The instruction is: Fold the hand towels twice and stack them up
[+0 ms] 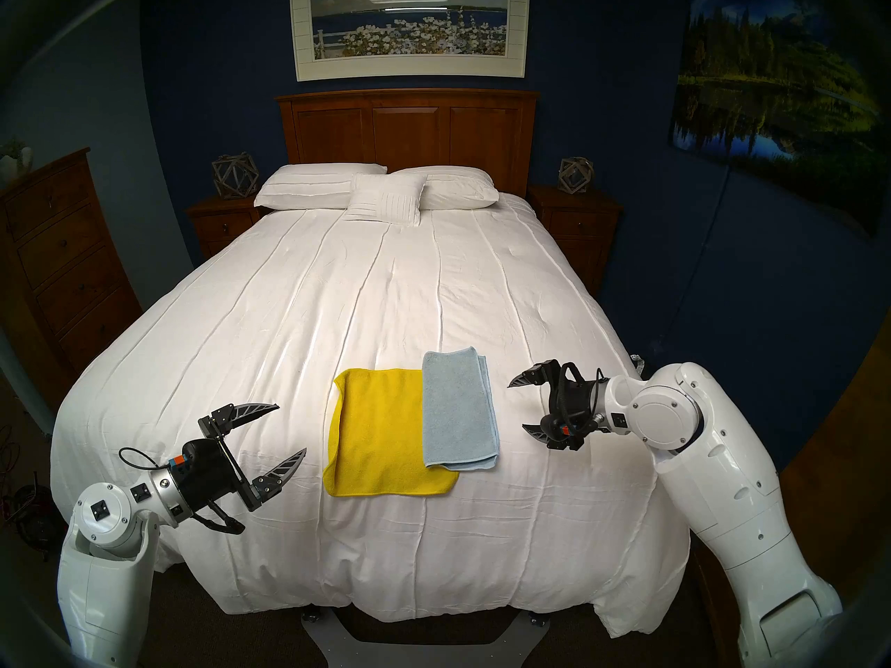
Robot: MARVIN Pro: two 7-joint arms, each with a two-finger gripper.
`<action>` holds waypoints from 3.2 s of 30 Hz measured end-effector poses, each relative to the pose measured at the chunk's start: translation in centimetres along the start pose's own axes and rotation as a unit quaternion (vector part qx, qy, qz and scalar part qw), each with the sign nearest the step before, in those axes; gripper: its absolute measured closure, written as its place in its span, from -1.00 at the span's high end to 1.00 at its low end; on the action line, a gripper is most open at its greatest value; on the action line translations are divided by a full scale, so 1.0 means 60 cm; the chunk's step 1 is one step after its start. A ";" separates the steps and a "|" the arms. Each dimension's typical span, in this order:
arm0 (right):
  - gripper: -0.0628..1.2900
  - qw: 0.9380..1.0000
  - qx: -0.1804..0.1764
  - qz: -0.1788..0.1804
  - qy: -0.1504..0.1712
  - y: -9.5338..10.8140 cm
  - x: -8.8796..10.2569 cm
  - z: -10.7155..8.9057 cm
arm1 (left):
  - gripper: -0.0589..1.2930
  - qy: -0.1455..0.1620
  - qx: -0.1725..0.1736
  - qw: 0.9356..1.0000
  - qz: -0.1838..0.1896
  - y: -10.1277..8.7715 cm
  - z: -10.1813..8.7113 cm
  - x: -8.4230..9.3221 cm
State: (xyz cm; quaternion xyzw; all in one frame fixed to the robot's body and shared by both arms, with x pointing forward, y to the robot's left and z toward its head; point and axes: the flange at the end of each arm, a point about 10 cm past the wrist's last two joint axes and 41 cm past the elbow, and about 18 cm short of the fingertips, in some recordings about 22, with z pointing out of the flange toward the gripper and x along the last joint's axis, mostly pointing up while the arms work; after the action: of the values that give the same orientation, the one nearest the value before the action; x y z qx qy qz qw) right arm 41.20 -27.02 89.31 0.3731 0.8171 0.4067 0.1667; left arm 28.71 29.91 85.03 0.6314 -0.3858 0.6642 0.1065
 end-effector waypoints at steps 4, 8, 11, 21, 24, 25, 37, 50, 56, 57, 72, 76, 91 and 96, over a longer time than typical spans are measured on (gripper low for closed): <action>0.88 1.000 0.007 -0.001 0.002 -0.010 0.011 0.010 | 0.97 0.000 0.000 1.000 0.000 0.000 0.000 0.000; 0.88 1.000 0.018 -0.003 0.016 -0.020 0.034 0.024 | 0.97 0.000 0.000 1.000 0.000 0.000 0.000 -0.001; 0.88 0.999 0.024 -0.004 0.026 -0.025 0.047 0.027 | 0.97 0.000 0.000 1.000 -0.001 0.001 0.000 -0.001; 0.88 0.998 0.043 -0.008 0.047 -0.038 0.063 0.043 | 0.97 0.000 0.000 1.000 -0.001 0.001 0.000 -0.001; 0.88 0.998 0.047 -0.002 0.050 -0.044 0.060 0.052 | 0.97 0.000 0.000 1.000 -0.001 0.001 0.000 -0.001; 0.88 0.998 0.048 0.000 0.051 -0.045 0.059 0.056 | 0.97 0.000 0.000 1.000 -0.001 0.001 0.000 -0.001; 0.88 0.997 0.036 0.003 0.065 -0.028 0.062 0.086 | 0.97 0.000 0.000 1.000 -0.001 0.001 0.000 -0.001; 0.88 0.996 0.053 -0.006 0.077 -0.017 0.061 0.076 | 0.97 0.000 -0.001 1.000 -0.001 0.001 0.000 -0.001; -0.23 0.994 0.072 -0.008 0.077 -0.024 0.054 0.069 | 0.97 0.000 0.000 1.000 -0.001 0.001 0.000 -0.001; -0.29 0.994 0.073 -0.007 0.077 -0.025 0.052 0.067 | 0.97 0.000 0.000 1.000 -0.001 0.001 0.000 -0.001; -0.95 0.994 0.023 0.034 0.105 -0.012 0.026 -0.023 | 0.97 0.000 0.000 1.000 -0.001 0.001 0.000 -0.001; -0.95 0.993 0.014 0.056 0.101 -0.012 0.015 -0.008 | 0.97 0.000 0.000 1.000 -0.001 0.001 0.000 -0.001; -0.95 0.993 -0.045 0.087 0.064 0.047 -0.017 0.045 | 0.97 -0.001 0.000 1.000 -0.001 0.001 0.001 -0.002; -0.95 0.993 -0.057 0.093 0.051 0.066 -0.032 0.057 | 0.97 -0.001 0.000 1.000 -0.001 0.001 0.001 -0.002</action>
State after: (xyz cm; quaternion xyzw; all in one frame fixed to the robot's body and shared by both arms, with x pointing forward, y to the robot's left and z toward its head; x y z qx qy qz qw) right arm 46.34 -25.07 90.31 0.4161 0.7615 0.4852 0.1071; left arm 28.76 29.88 84.89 0.6322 -0.3853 0.6636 0.1068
